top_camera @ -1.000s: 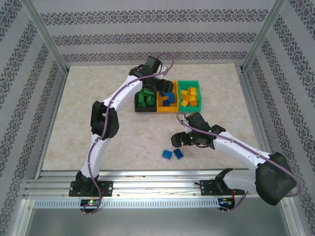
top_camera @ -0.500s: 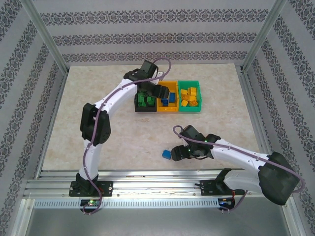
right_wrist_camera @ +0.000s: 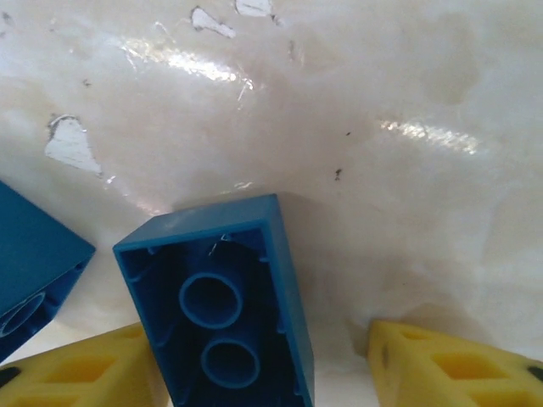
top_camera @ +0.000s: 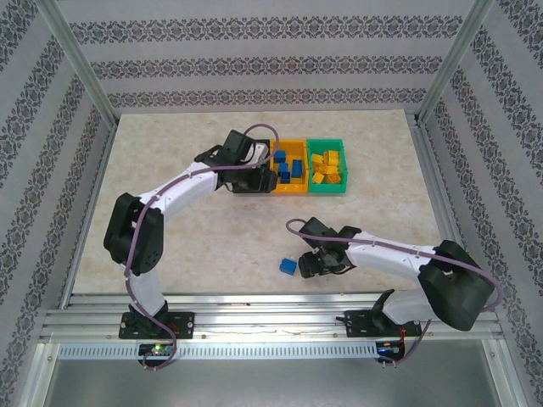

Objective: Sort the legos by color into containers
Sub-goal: Pick up the lego from the bottom-center of the table.

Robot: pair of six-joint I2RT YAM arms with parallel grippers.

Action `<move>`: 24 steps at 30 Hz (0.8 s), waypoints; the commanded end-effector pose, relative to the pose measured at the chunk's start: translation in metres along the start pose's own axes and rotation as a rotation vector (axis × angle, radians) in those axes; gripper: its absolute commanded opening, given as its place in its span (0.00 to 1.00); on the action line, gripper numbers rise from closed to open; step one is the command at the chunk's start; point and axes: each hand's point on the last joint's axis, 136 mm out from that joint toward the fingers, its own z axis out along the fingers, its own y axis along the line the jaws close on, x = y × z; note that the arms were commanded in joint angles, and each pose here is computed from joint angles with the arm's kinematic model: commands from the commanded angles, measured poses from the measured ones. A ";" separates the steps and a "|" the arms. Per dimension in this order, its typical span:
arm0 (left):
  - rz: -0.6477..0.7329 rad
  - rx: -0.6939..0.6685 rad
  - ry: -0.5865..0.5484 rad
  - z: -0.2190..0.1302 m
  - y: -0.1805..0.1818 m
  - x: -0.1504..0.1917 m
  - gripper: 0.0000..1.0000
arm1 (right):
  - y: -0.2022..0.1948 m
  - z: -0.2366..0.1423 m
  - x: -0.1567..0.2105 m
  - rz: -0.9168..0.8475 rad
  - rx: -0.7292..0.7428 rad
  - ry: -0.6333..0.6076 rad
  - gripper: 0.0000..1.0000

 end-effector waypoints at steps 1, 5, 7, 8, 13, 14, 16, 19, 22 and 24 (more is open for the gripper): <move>-0.007 0.053 -0.077 -0.013 -0.009 0.000 0.70 | 0.024 0.005 -0.023 -0.038 -0.064 -0.066 0.52; -0.010 0.041 -0.047 -0.015 -0.001 0.029 0.70 | 0.025 0.005 -0.030 -0.058 -0.057 -0.083 0.38; -0.018 0.033 -0.029 -0.016 0.003 0.045 0.70 | 0.027 0.001 -0.039 -0.067 -0.061 -0.104 0.33; -0.024 0.032 -0.028 -0.017 0.005 0.050 0.70 | 0.028 0.000 -0.044 -0.067 -0.070 -0.114 0.30; -0.060 0.038 -0.019 -0.022 0.007 0.072 0.70 | 0.034 -0.010 -0.070 -0.074 -0.114 -0.168 0.22; -0.064 0.041 -0.016 -0.022 0.006 0.077 0.70 | 0.035 -0.014 -0.077 -0.078 -0.124 -0.181 0.21; -0.061 0.044 -0.014 -0.022 0.004 0.086 0.70 | 0.035 -0.022 -0.094 -0.083 -0.138 -0.217 0.21; -0.042 0.047 0.002 -0.019 -0.002 0.102 0.70 | 0.033 -0.039 -0.128 -0.074 -0.164 -0.282 0.22; -0.019 0.053 0.029 -0.017 -0.010 0.116 0.70 | 0.027 -0.057 -0.167 -0.046 -0.196 -0.353 0.22; 0.000 0.052 0.042 -0.017 -0.015 0.125 0.70 | 0.022 -0.067 -0.197 -0.020 -0.220 -0.396 0.24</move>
